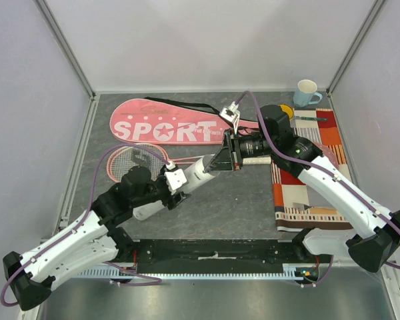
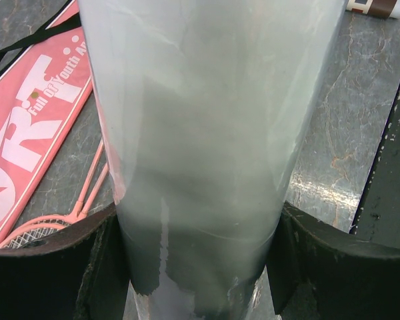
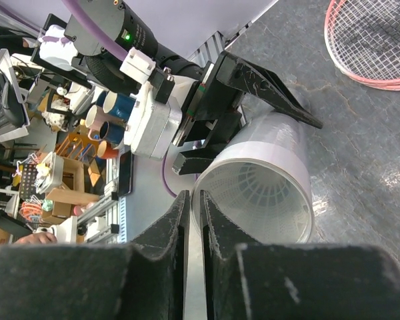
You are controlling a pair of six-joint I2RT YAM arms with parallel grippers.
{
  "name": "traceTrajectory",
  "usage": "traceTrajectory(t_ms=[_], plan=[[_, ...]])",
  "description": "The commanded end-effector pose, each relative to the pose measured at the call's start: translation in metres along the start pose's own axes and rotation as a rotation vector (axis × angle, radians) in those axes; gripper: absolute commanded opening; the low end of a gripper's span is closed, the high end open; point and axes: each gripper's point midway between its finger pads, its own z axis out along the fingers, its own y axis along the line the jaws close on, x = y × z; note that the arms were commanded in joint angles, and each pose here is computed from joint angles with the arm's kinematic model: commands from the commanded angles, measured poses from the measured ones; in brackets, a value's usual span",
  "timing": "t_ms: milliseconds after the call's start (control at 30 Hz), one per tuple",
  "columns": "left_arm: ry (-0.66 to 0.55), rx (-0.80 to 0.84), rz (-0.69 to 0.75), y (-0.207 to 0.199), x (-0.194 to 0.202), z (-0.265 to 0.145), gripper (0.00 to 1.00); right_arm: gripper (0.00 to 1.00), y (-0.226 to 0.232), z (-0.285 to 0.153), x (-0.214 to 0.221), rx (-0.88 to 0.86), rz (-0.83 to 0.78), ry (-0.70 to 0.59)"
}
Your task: Pack up the badminton gear
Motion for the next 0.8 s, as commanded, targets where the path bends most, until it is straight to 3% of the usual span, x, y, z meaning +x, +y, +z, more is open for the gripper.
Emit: traceTrajectory(t_ms=[0, 200, 500, 767], plan=[[-0.095, 0.008, 0.055, 0.002, -0.027, -0.001, 0.08, 0.2, -0.006, 0.005, -0.003, 0.008, -0.008, -0.017], [-0.097, 0.005, 0.052, 0.003, -0.027, -0.002, 0.08, 0.24, -0.005, 0.005, -0.002, 0.004, -0.009, -0.016], [-0.098, 0.004, 0.051, 0.003, -0.027, -0.002, 0.08, 0.38, -0.002, 0.005, -0.006, 0.003, -0.019, -0.027], [-0.098, -0.013, 0.047, 0.005, -0.025, -0.003, 0.08, 0.67, 0.01, -0.02, -0.039, 0.054, -0.099, -0.15]])
